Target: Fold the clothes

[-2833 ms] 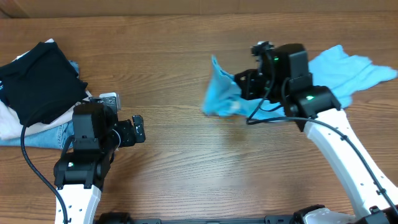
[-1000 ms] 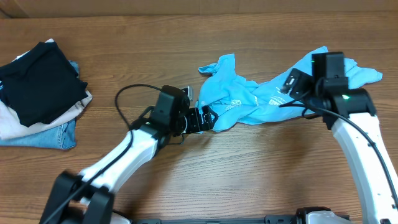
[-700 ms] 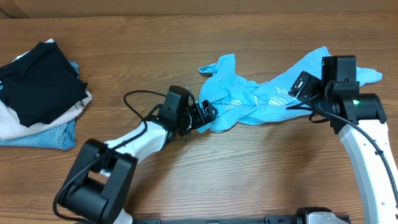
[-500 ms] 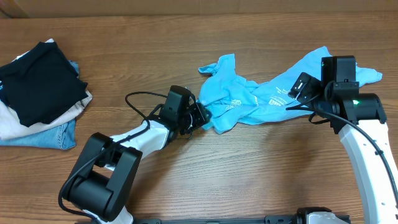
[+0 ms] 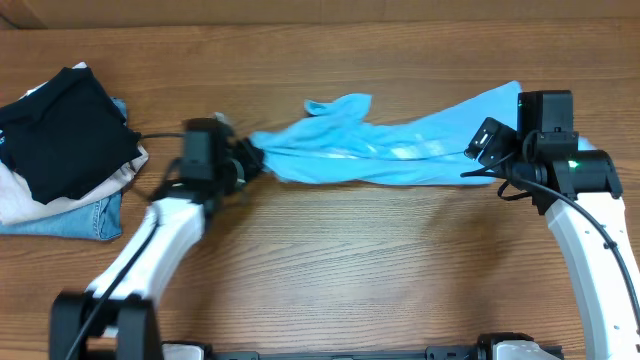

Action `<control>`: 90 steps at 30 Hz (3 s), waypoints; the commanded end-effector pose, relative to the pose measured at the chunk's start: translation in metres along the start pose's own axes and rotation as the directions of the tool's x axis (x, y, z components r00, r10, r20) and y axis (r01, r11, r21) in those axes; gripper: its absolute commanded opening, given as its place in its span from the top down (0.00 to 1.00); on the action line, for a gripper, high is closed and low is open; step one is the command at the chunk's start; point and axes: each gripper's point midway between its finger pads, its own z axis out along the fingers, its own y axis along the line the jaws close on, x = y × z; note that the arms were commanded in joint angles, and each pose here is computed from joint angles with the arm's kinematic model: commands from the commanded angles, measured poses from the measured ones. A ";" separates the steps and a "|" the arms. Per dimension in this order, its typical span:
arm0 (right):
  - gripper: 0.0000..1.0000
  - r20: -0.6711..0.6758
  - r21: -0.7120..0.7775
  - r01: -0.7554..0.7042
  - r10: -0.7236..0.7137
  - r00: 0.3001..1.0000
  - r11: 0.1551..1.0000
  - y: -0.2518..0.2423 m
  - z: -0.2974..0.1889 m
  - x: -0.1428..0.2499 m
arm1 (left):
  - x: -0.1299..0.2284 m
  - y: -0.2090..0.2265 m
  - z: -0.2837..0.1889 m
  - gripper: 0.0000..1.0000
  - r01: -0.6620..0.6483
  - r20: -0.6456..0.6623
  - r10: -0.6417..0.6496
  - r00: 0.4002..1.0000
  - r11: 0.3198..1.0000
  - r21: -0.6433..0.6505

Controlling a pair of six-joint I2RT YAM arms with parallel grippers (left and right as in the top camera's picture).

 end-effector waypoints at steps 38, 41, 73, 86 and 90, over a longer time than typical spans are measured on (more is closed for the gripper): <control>0.00 -0.081 -0.010 0.061 -0.062 0.995 0.998 -0.003 -0.001 0.014 | 0.190 -0.083 0.090 0.03 0.038 -0.338 0.009 0.941 0.990 0.132; 0.00 -0.081 -0.010 0.061 -0.062 0.995 0.998 -0.003 -0.001 0.014 | 0.196 -0.073 0.098 0.09 0.084 -0.349 -0.049 0.936 0.993 0.084; 0.00 -0.192 0.025 0.103 -0.096 0.977 0.994 -0.014 0.005 0.040 | 0.057 0.046 -0.084 0.96 -0.142 -0.120 0.107 0.987 0.931 -0.337; 0.00 -0.365 -0.106 0.185 -0.212 0.907 0.977 0.004 0.060 0.083 | 0.053 0.088 -0.108 0.96 -0.142 -0.130 0.088 0.988 0.857 -0.495; 0.05 -0.403 -0.150 0.206 -0.250 0.880 0.967 0.011 0.077 0.091 | 0.053 0.088 -0.108 0.96 -0.142 -0.130 0.088 0.988 0.857 -0.496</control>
